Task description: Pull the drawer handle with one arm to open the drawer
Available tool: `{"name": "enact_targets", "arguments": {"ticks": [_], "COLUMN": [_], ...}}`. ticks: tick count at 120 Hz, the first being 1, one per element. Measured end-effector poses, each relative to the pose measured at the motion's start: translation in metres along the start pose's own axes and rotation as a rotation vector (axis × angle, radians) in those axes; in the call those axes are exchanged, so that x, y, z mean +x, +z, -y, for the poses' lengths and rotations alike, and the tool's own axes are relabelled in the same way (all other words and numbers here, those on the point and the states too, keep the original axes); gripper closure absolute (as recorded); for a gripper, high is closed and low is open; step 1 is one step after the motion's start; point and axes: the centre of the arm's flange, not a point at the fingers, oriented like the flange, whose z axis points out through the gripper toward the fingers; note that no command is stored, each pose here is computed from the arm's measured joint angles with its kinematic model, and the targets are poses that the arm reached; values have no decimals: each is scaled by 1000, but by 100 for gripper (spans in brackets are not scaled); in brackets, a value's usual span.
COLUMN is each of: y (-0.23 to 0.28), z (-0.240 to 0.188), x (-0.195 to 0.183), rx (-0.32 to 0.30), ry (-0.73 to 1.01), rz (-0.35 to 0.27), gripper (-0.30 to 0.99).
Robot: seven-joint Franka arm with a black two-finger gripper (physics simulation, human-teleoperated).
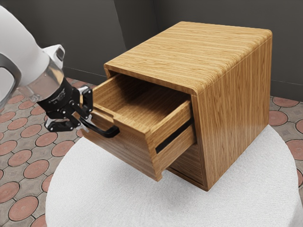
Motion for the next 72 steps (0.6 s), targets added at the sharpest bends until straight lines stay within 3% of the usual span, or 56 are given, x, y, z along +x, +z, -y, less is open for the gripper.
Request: {"name": "enact_targets", "arguments": {"ticks": [72], "y": [-17], "z": [47], "x": [-8], "rx": [-36], "ry": [-14], "rz": [-15], "gripper": [77]}}
